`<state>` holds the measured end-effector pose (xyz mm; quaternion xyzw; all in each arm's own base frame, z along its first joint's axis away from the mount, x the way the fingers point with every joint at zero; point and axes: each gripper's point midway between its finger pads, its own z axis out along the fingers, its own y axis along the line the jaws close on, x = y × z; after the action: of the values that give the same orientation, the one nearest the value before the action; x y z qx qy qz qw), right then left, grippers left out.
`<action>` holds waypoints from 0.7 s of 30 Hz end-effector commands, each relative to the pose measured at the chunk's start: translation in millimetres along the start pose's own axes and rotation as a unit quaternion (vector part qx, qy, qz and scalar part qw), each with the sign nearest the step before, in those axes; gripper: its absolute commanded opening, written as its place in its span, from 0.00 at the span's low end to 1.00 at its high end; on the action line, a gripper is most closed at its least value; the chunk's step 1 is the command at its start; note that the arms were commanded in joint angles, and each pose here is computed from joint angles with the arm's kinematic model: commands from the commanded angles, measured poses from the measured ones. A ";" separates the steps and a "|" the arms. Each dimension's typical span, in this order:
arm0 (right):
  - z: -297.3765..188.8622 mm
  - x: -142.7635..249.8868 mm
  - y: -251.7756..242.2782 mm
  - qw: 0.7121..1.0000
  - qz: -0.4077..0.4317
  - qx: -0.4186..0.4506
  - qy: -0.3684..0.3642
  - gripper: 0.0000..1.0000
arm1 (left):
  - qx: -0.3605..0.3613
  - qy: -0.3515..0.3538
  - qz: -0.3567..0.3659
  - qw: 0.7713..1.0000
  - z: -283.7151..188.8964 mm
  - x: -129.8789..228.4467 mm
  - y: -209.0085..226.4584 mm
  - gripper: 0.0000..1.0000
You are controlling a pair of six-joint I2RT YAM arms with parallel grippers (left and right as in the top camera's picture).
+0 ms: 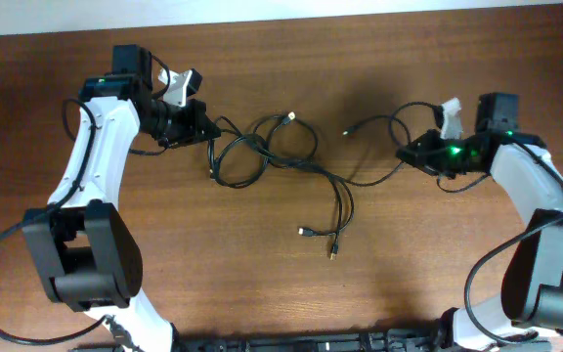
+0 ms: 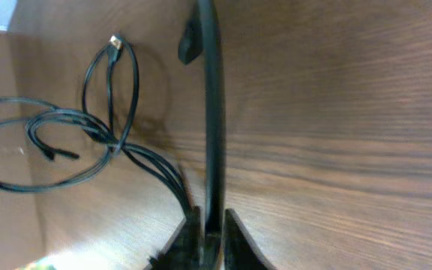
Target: Untangle cables
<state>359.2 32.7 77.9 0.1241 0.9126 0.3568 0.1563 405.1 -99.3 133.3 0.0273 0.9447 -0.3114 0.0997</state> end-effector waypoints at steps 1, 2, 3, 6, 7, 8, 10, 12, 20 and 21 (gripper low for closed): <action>-5.4 2.6 3.3 1.000 0.006 -0.002 0.002 0.49 | -0.005 -0.018 0.013 1.000 -12.9 -5.6 -10.0 0.00; -4.1 5.1 4.8 1.000 0.006 -0.002 0.007 0.58 | -0.005 -0.018 0.013 1.000 -12.9 -5.4 -9.9 0.00; -2.1 8.0 7.0 1.000 0.005 -0.003 0.013 0.64 | 0.000 -0.018 0.013 1.000 -13.0 -5.3 -11.9 0.00; 3.5 13.2 12.9 1.000 -0.005 -0.003 0.023 0.68 | 0.040 -0.018 0.042 0.998 -13.5 -5.1 -25.7 0.00; 5.8 14.6 15.5 1.000 -0.010 -0.003 0.026 0.67 | 0.056 -0.019 0.055 0.997 -14.0 -4.8 -31.4 0.00; 7.9 15.5 18.2 0.999 -0.015 -0.004 0.029 0.68 | 0.072 -0.020 0.063 0.995 -14.9 -4.7 -36.9 0.00; 12.5 16.9 24.5 0.999 -0.028 -0.007 0.032 0.66 | 0.092 -0.023 0.083 0.992 -16.0 -4.9 -43.7 0.00; 14.7 14.4 28.4 0.999 -0.040 -0.009 0.028 0.57 | 0.094 -0.025 0.099 0.990 -16.2 -4.8 -44.8 0.00; -10.7 -9.3 60.7 0.996 -0.091 0.003 0.024 0.52 | 0.062 -0.048 0.145 0.986 -28.5 -9.7 -45.3 0.00; -11.9 -9.6 67.1 0.994 -0.103 0.001 0.027 0.52 | 0.061 -0.060 0.155 0.984 -33.0 -13.1 -48.7 0.00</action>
<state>360.3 64.4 106.9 0.0724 0.9229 0.3553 0.1293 403.4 -114.7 149.0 0.1067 0.9191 -0.3556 0.1319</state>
